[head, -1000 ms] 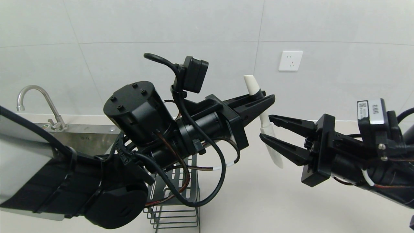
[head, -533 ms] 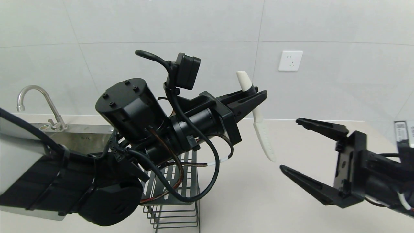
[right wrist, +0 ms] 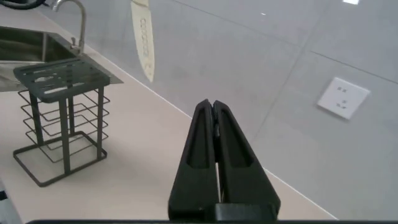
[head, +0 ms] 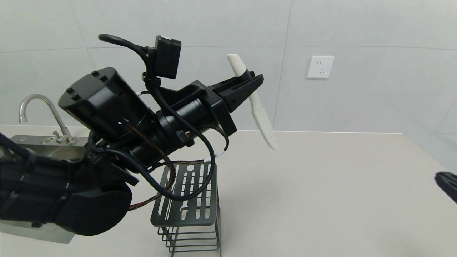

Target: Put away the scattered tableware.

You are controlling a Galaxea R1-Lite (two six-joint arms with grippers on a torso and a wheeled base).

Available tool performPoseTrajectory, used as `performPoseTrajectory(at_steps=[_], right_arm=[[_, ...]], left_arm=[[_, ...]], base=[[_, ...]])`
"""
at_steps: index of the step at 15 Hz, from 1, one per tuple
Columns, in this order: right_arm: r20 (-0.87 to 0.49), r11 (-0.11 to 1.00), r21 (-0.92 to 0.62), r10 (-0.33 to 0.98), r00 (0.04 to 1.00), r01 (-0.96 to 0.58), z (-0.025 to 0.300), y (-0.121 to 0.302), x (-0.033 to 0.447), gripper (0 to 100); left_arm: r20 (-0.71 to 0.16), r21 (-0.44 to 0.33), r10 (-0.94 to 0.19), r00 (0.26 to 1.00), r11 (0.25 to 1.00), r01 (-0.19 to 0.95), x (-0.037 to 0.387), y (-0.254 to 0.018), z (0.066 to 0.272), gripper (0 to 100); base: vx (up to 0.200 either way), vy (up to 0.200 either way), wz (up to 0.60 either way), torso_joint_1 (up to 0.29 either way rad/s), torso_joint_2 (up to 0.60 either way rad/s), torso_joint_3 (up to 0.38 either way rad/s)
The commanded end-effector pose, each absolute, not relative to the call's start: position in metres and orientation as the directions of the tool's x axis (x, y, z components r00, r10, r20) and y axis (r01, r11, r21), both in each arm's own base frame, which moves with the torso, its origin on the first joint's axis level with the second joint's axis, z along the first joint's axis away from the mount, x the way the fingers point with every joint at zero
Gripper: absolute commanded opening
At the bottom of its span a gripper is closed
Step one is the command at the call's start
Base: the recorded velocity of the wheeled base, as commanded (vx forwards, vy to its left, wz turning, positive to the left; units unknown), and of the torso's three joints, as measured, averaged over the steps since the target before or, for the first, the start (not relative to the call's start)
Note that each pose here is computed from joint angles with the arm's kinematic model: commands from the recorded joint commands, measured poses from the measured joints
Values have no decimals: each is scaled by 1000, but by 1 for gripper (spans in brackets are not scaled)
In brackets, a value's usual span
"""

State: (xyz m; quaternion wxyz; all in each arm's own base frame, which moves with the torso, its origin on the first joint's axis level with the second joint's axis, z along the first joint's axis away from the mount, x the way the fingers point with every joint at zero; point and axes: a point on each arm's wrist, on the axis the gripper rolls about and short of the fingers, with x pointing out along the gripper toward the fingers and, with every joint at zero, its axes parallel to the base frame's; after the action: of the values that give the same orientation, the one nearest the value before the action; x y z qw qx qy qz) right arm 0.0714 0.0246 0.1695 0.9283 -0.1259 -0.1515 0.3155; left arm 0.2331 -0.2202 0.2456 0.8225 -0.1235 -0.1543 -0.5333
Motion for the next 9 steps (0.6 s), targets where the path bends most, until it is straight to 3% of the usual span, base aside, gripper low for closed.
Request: performPoseTrajectory(at_steps=[1, 5, 7, 9], right_arm=[[307, 824, -377, 542, 783, -422, 155, 11, 10, 0], [281, 838, -366, 514, 811, -405, 119, 9, -23, 0], [287, 871, -350, 450, 846, -344, 117, 9, -24, 0], [242, 889, -327, 407, 881, -321, 109, 9, -24, 0]], left_arm=[[429, -11, -824, 371, 406, 914, 226, -211, 260, 0], [453, 45, -815, 361, 426, 904, 223, -209, 264, 0], [475, 85, -810, 343, 430, 899, 219, -206, 270, 0], [464, 78, -811, 357, 439, 895, 217, -199, 270, 0]], base=[[0, 0, 0, 0, 0, 0], [0, 0, 0, 0, 0, 0], [0, 0, 0, 0, 0, 0], [0, 0, 0, 0, 0, 0]])
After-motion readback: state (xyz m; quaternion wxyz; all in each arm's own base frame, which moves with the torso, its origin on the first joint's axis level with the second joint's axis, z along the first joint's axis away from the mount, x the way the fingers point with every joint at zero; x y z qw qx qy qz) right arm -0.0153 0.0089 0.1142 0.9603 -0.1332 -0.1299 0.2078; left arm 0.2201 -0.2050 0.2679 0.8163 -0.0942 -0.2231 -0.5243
